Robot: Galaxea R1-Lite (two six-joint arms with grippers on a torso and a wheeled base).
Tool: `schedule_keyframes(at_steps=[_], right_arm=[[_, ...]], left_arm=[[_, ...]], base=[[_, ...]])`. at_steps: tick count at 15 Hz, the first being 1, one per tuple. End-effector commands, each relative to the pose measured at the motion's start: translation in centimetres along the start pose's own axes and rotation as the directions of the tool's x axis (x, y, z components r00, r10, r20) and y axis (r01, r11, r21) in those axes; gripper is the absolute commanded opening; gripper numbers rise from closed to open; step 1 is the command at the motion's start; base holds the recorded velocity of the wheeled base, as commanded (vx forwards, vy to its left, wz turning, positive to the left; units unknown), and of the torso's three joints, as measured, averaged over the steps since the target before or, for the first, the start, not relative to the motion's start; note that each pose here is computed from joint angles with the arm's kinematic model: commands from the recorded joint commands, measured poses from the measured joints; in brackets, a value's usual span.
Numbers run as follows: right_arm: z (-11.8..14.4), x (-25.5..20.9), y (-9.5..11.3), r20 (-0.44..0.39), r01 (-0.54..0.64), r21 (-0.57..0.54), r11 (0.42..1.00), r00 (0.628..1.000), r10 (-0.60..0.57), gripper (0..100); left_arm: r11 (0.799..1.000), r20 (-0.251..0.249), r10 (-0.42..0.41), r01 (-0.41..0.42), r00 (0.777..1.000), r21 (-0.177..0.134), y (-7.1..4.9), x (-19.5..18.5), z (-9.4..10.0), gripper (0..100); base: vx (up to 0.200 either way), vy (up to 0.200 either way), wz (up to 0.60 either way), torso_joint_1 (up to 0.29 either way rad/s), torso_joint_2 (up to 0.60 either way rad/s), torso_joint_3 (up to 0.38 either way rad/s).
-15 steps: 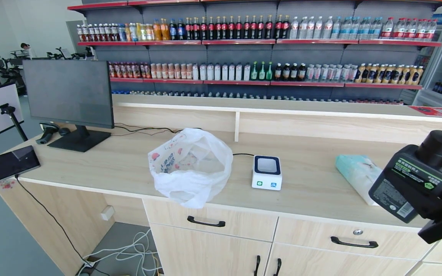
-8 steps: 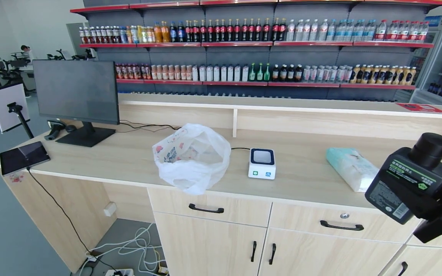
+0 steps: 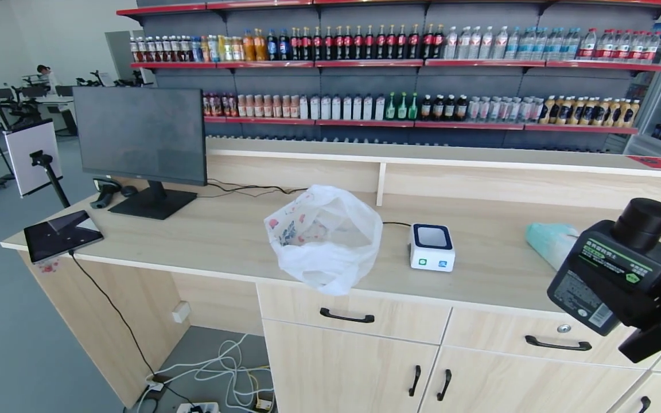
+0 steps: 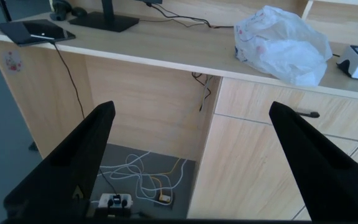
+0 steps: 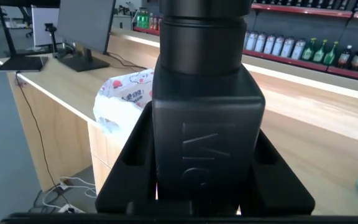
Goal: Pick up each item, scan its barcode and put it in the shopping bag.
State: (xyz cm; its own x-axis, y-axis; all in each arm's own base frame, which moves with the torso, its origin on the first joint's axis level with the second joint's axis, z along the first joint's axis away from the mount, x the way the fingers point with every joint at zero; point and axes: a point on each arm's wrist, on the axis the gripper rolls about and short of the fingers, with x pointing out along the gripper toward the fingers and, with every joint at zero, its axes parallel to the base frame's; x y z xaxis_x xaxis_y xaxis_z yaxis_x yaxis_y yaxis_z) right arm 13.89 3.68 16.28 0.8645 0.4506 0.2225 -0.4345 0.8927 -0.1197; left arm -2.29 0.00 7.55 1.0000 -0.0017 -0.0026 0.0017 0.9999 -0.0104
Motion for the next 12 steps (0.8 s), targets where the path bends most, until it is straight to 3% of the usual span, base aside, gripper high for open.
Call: schedule_keyframes(at_steps=[1,2,8,12], right_arm=[[-0.15,0.10,-0.02,-0.008,-0.001,0.001,1.000,1.000,0.001,0],[-0.21,0.14,-0.03,-0.011,-0.001,0.002,1.000,1.000,0.001,0],[-0.63,0.39,-0.16,-0.034,0.004,0.007,1.000,0.999,-0.004,0],[-1.06,0.64,-0.23,-0.056,0.004,0.012,1.000,0.998,-0.003,0]], left_arm=[[1.000,-0.001,0.000,0.000,1.000,0.001,0.00,0.00,-0.01,100],[1.000,-0.001,0.000,0.000,1.000,0.001,0.00,0.00,-0.01,100],[1.000,-0.002,0.000,0.000,1.000,0.006,0.00,0.01,-0.05,100],[1.000,-0.001,0.000,0.000,1.000,0.006,0.00,0.00,-0.01,100]], base=[[0.000,0.200,0.00,0.002,0.01,0.002],[0.000,0.200,0.00,0.002,0.00,0.002],[0.000,0.000,0.00,0.000,0.00,0.000],[0.200,0.000,0.00,-0.009,0.00,0.002]])
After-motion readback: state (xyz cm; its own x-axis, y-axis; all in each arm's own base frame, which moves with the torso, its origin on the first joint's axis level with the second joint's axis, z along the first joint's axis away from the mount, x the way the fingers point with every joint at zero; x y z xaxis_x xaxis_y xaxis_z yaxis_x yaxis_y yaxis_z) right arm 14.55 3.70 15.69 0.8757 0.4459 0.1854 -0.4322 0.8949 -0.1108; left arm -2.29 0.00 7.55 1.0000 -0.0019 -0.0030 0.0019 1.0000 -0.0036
